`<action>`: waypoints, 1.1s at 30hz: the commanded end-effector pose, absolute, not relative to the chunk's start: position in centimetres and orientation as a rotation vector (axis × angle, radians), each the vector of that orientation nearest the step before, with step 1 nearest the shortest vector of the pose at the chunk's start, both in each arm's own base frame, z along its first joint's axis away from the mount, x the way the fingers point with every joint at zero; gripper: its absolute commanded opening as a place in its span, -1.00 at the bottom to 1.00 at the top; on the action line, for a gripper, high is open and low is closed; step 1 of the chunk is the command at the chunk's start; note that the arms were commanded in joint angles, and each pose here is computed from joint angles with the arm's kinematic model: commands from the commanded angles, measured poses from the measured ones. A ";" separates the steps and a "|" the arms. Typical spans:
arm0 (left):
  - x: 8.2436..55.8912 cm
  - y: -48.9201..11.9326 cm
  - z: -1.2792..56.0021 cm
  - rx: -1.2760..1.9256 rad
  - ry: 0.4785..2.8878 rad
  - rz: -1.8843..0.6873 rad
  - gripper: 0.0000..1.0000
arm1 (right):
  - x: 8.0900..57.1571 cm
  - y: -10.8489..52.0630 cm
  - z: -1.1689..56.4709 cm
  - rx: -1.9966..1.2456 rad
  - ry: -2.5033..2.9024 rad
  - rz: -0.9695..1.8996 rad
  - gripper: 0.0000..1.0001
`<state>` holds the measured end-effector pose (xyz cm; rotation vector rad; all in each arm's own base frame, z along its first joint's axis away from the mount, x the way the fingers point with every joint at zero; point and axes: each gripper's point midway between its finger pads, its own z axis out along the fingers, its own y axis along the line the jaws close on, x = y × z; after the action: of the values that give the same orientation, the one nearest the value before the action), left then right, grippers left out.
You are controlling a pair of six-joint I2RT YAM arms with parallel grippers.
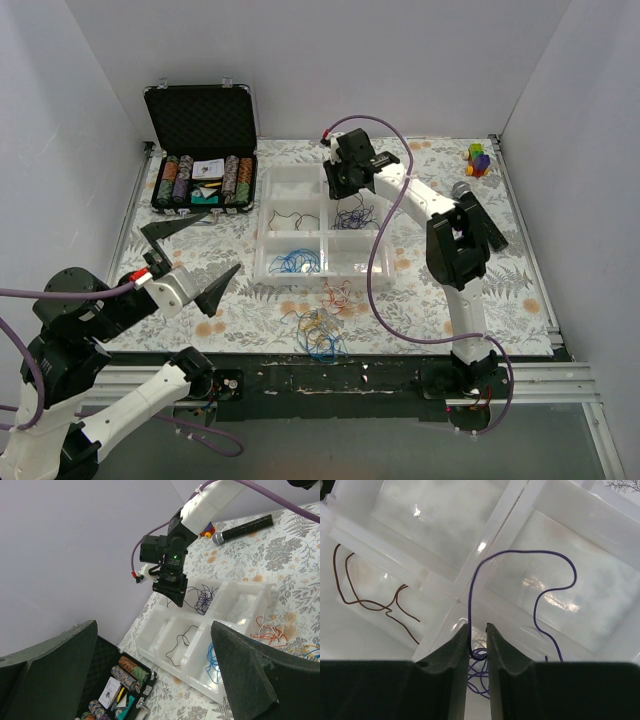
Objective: Untangle the cables
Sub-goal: Place the cable in the bin.
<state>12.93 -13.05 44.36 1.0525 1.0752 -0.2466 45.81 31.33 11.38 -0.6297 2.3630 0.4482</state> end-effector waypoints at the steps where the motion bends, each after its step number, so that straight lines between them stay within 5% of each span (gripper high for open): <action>1: 13.6 -13.3 43.8 1.059 1.098 -0.238 0.96 | 46.7 32.2 15.0 -0.604 2.249 0.494 -0.62; 5: 13.5 -13.3 43.5 1.064 1.102 -0.242 0.96 | 46.1 31.8 17.2 -0.582 2.192 0.502 -0.97; 22: 13.1 -13.3 43.8 1.053 1.082 -0.256 0.96 | 37.8 29.1 18.6 -0.537 2.142 0.523 -0.97; 33: 12.7 -13.0 44.2 1.046 1.070 -0.260 0.96 | 37.1 28.0 16.9 -0.421 2.238 0.500 -0.97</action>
<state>13.36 -13.43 43.18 1.0645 1.0977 -0.2521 36.51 28.13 14.94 -0.5021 2.2661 0.4902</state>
